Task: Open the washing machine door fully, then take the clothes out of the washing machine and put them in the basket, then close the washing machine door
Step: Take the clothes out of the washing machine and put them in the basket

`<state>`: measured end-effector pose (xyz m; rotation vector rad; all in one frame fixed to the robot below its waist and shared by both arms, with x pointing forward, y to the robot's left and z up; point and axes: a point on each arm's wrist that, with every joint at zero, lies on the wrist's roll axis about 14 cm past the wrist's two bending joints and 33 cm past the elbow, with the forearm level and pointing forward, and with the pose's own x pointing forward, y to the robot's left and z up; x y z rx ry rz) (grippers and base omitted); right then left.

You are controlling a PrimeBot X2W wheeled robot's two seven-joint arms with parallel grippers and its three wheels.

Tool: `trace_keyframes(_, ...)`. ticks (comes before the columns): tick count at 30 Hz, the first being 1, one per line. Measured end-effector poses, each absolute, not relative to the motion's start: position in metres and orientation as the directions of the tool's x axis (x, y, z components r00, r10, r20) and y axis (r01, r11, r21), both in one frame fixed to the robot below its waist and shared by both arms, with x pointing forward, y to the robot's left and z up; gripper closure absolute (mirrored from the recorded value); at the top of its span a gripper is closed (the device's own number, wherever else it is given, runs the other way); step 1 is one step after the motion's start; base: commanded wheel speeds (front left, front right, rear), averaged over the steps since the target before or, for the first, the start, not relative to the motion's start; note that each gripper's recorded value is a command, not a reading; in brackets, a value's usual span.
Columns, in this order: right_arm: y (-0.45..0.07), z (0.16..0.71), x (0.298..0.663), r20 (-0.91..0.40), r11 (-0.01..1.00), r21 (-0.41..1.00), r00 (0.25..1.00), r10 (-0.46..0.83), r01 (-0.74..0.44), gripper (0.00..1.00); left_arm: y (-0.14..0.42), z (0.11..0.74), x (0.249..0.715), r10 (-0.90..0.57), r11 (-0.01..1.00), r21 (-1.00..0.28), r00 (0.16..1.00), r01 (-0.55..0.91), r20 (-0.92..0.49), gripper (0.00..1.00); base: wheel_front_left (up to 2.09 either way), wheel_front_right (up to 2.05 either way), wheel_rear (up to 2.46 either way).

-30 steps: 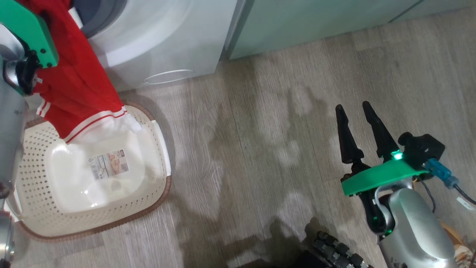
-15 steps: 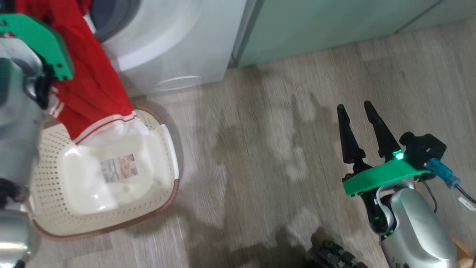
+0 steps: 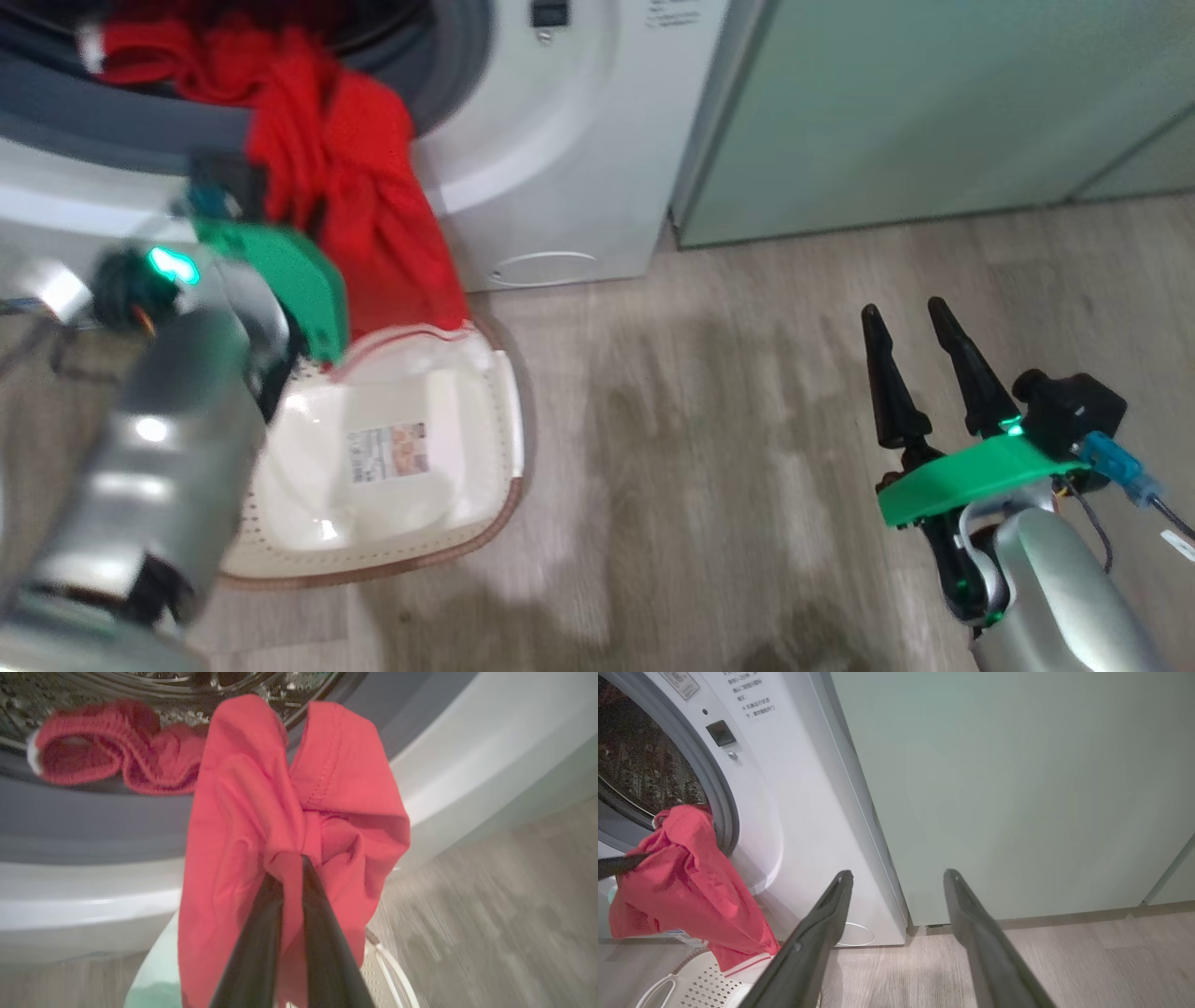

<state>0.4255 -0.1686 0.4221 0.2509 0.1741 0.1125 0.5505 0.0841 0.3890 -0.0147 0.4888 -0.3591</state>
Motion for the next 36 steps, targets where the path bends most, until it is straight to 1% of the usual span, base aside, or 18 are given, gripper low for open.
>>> trace_keyframes(5, -0.153, 0.427, 0.427, -0.141, 0.955, 0.267, 0.975, 0.174, -0.132, 0.0, 0.104, 0.358, 0.501, -0.313, 0.942, -0.07, 0.78, 0.329, -0.542, 1.0, 0.0, 0.0, 0.0)
trace_keyframes(9, -0.149, 0.426, 0.429, -0.14, 0.952, 0.268, 0.972, 0.188, -0.146, 0.0, 0.118, 0.324, 0.463, -0.28, 0.952, -0.088, 0.725, 0.292, -0.629, 1.0, 0.0, 0.0, 0.0)
trace_keyframes(13, -0.152, 0.419, 0.43, -0.159, 0.955, 0.261, 0.969, 0.187, -0.141, 0.0, 0.12, 0.296, 0.439, -0.266, 0.959, -0.122, 0.66, 0.257, -0.703, 1.0, 0.0, 0.0, 0.0)
trace_keyframes(16, -0.155, 0.412, 0.43, -0.176, 0.957, 0.256, 0.967, 0.181, -0.133, 0.0, 0.12, 0.282, 0.433, -0.263, 0.961, -0.146, 0.625, 0.233, -0.735, 1.0, 0.0, 0.0, 0.0)
trace_keyframes(18, -0.16, 0.408, 0.431, -0.187, 0.96, 0.253, 0.968, 0.17, -0.12, 0.0, 0.122, 0.272, 0.431, -0.256, 0.962, -0.138, 0.605, 0.235, -0.754, 1.0, 0.0, 0.0, 0.0)
trace_keyframes(23, -0.172, 0.401, 0.436, -0.204, 0.967, 0.24, 0.969, 0.142, -0.091, 0.0, 0.128, 0.244, 0.421, -0.231, 0.971, -0.159, 0.522, 0.18, -0.821, 1.0, 0.0, 0.0, 0.0)
trace_keyframes(33, -0.192, 0.383, 0.444, -0.239, 0.975, 0.223, 0.968, 0.08, -0.026, 0.0, 0.12, 0.201, 0.429, -0.199, 0.979, -0.155, 0.482, 0.132, -0.853, 1.0, 0.0, 0.0, 0.0)
trace_keyframes(35, -0.197, 0.377, 0.448, -0.25, 0.976, 0.215, 0.966, 0.07, -0.015, 0.0, 0.119, 0.189, 0.429, -0.189, 0.982, -0.158, 0.472, 0.104, -0.861, 1.0, 0.0, 0.0, 0.0)
trace_keyframes(36, -0.198, 0.375, 0.448, -0.255, 0.977, 0.214, 0.965, 0.067, -0.011, 0.0, 0.119, 0.186, 0.43, -0.181, 0.983, -0.157, 0.478, 0.091, -0.859, 0.69, 0.0, 0.0, 0.0)
